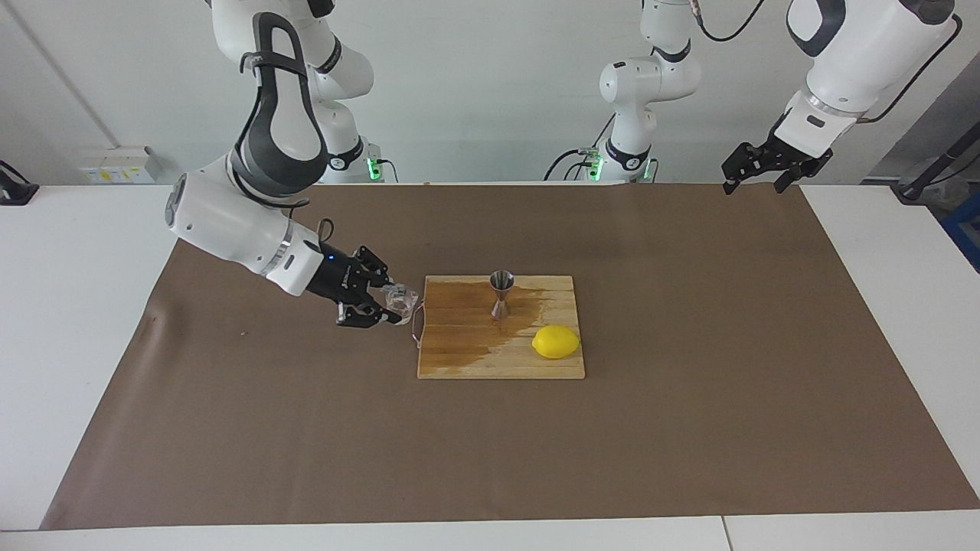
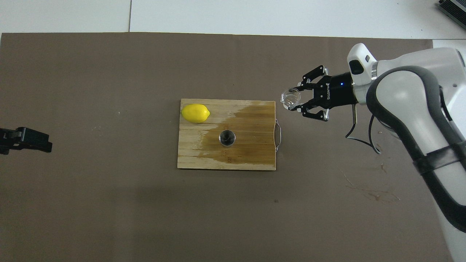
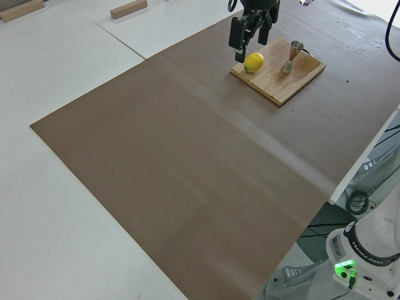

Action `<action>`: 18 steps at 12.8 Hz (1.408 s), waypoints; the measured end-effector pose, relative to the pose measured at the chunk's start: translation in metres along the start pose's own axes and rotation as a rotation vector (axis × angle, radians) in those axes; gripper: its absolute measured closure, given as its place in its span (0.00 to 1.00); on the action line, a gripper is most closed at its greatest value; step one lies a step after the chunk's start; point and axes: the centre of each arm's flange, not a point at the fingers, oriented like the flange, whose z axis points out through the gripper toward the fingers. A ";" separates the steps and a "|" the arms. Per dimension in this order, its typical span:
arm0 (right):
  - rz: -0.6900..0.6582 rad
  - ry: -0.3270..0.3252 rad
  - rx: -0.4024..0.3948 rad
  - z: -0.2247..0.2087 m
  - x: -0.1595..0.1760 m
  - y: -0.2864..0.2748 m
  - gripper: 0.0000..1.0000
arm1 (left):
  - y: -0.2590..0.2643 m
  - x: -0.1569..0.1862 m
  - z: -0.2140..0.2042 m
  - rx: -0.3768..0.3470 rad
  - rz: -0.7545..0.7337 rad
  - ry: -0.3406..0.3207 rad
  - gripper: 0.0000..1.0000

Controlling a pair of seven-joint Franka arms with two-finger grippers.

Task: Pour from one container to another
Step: 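Lift the clear glass with the right gripper toward the metal cup, then tilt the clear glass with the right gripper over the metal cup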

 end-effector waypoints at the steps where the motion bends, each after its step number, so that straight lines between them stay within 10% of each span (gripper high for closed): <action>1: -0.010 -0.005 0.008 0.010 0.007 -0.007 0.52 | -0.002 -0.002 0.001 0.011 -0.001 -0.014 0.00; 9: -0.042 -0.045 0.020 0.081 0.081 -0.075 0.52 | -0.002 -0.004 -0.004 0.040 0.000 0.002 0.00; 18: -0.015 -0.173 0.052 0.097 0.078 -0.097 0.52 | -0.002 0.003 -0.011 0.041 0.000 0.074 0.00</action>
